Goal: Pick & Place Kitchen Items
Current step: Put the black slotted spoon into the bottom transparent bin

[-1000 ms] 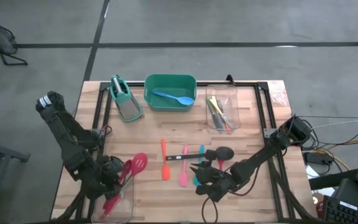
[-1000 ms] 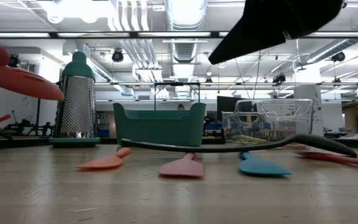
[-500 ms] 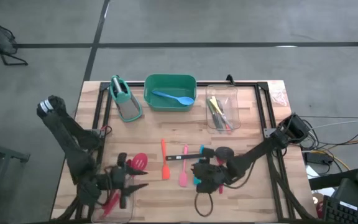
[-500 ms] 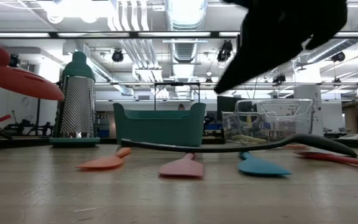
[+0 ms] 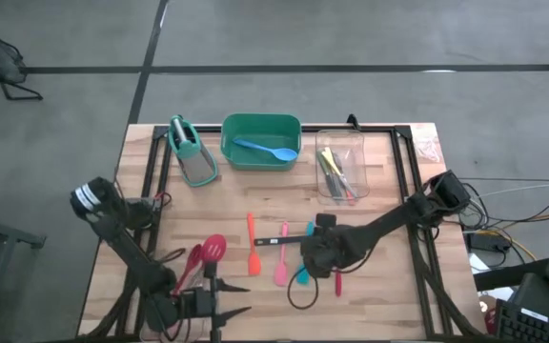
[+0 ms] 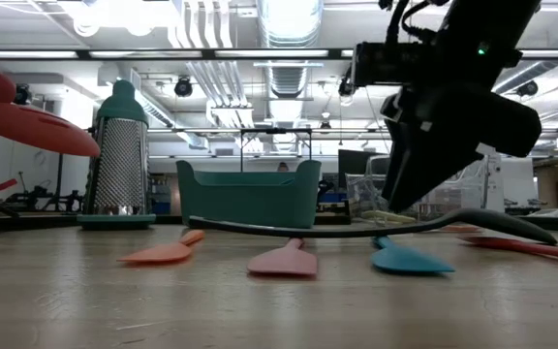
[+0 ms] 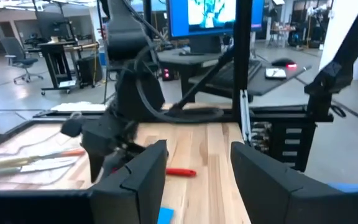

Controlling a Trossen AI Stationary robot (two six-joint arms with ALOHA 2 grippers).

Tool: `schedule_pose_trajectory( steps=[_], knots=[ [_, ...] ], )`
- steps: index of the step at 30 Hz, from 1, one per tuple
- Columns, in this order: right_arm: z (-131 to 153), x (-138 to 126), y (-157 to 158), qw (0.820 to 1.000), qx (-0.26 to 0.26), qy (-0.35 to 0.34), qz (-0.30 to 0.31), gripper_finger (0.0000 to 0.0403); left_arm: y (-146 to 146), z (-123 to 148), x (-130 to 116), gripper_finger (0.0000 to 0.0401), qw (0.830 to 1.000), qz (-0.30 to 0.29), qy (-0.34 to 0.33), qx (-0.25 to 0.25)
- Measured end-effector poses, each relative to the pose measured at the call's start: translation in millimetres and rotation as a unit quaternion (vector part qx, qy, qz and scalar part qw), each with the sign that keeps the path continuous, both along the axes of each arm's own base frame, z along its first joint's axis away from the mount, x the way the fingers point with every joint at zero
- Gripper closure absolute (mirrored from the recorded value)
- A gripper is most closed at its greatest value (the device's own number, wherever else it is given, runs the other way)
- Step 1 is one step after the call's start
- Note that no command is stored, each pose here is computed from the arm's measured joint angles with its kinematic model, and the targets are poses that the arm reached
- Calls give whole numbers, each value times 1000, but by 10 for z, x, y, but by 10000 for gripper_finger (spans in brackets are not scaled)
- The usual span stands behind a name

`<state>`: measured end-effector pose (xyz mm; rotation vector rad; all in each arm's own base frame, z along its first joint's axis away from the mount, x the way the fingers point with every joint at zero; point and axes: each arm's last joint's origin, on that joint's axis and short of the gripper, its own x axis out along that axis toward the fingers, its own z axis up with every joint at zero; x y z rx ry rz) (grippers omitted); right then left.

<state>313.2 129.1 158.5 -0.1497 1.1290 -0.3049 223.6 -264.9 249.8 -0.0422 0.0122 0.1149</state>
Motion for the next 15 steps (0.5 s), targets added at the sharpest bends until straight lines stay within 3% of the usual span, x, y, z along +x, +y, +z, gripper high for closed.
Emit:
schedule_pose_trajectory(
  steps=[6,15],
  knots=[
    [-51,9,-116,1000,-8,17,-1,229,-22,-57,16,215,1000,0,2,-6],
    [-240,-84,-268,998,16,54,-14,257,-21,-58,17,215,1000,0,2,-8]
  ],
)
